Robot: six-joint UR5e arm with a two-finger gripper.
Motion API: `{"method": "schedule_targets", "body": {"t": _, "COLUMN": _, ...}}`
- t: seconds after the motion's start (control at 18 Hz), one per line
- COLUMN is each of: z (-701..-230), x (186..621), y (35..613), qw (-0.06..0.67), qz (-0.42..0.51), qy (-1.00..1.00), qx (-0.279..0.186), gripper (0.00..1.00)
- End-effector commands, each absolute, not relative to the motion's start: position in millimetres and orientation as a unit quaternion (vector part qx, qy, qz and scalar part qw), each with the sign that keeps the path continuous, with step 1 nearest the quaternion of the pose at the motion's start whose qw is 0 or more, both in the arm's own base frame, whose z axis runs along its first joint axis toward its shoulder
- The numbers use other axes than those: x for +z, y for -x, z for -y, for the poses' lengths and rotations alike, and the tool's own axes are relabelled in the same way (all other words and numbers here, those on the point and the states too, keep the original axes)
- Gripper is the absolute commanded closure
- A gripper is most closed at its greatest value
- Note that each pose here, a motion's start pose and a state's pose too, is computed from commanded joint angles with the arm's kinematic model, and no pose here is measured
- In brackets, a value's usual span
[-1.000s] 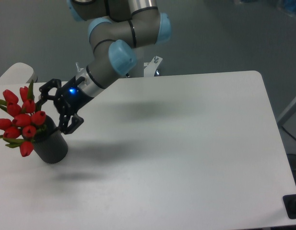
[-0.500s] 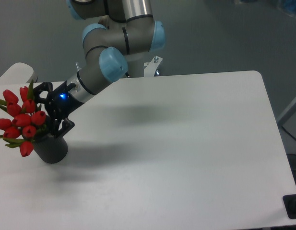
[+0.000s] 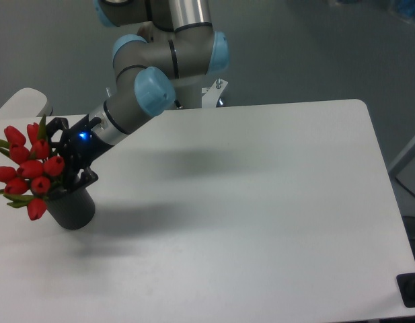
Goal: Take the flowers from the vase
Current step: 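Position the gripper around the tulip stems and close it, then lift the gripped tulips up out of the black vase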
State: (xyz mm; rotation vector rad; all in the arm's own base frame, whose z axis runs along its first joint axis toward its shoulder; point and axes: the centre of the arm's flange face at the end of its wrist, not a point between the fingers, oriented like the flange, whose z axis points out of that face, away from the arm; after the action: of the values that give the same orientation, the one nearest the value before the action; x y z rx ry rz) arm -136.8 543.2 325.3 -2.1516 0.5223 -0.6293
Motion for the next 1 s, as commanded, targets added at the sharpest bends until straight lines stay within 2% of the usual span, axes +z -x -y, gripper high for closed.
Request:
{"method": "schedule_targets", "body": {"t": 0.22, "z": -543.3, "x": 325.8, "y": 136.9, "qw": 0.409, "qz": -0.208, "qy": 0.853, "qx": -0.248, "gripper": 0.63}}
{"method": "schedule_targets", "body": {"t": 0.5, "z": -545.7, "x": 336.5, "y": 139.6, "qw": 0.416, "qz": -0.213, "qy": 0.851, "qx": -0.239, "gripper": 0.63}}
{"method": "schedule_targets", "body": {"t": 0.61, "z": -548.1, "x": 347.7, "y": 144.4, "qw": 0.423, "qz": -0.214, "qy": 0.85, "qx": -0.232, "gripper": 0.64}}
{"method": "schedule_targets", "body": {"t": 0.72, "z": -552.5, "x": 365.8, "y": 147.3, "qw": 0.43, "qz": -0.205, "qy": 0.849, "qx": -0.23, "gripper": 0.7}}
{"method": "schedule_targets", "body": {"t": 1.0, "z": -555.3, "x": 405.2, "y": 145.5, "qw": 0.441, "qz": -0.174, "qy": 0.848, "qx": -0.235, "gripper": 0.72}}
